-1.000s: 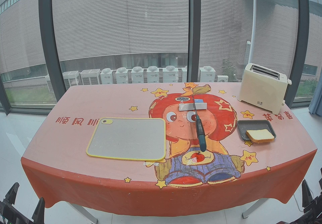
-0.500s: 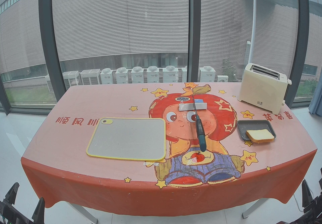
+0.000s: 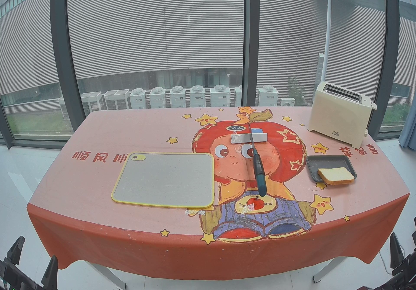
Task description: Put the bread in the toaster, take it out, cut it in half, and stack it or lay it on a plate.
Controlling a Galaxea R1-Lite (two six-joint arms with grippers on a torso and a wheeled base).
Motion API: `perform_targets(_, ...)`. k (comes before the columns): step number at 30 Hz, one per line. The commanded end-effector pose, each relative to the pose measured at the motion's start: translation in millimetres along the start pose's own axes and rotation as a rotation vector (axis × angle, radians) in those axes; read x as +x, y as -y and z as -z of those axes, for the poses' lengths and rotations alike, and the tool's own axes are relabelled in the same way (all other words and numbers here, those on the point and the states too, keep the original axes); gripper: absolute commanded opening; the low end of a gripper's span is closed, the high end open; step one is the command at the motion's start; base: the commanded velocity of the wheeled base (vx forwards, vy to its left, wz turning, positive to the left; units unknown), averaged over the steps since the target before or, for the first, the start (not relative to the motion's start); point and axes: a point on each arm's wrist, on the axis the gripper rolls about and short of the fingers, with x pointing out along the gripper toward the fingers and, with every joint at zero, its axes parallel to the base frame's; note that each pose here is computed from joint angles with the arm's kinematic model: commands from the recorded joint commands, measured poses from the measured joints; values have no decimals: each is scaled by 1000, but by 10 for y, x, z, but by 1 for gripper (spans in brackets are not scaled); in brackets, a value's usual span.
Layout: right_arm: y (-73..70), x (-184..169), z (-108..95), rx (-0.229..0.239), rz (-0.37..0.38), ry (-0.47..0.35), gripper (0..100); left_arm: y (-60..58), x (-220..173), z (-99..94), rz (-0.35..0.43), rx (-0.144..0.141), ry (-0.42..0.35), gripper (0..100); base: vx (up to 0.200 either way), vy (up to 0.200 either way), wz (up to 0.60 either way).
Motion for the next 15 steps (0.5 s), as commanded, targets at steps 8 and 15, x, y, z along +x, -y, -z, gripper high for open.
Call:
perform_targets(8, -2, 10, 50, -7, -2, -13, 100, 0, 14, 49, -1, 0, -20, 100, 0, 0, 0)
perform_targets(15, -3, 10, 51, -10, -3, -15, 100, 0, 14, 49, -1, 0, -20, 100, 0, 0, 0)
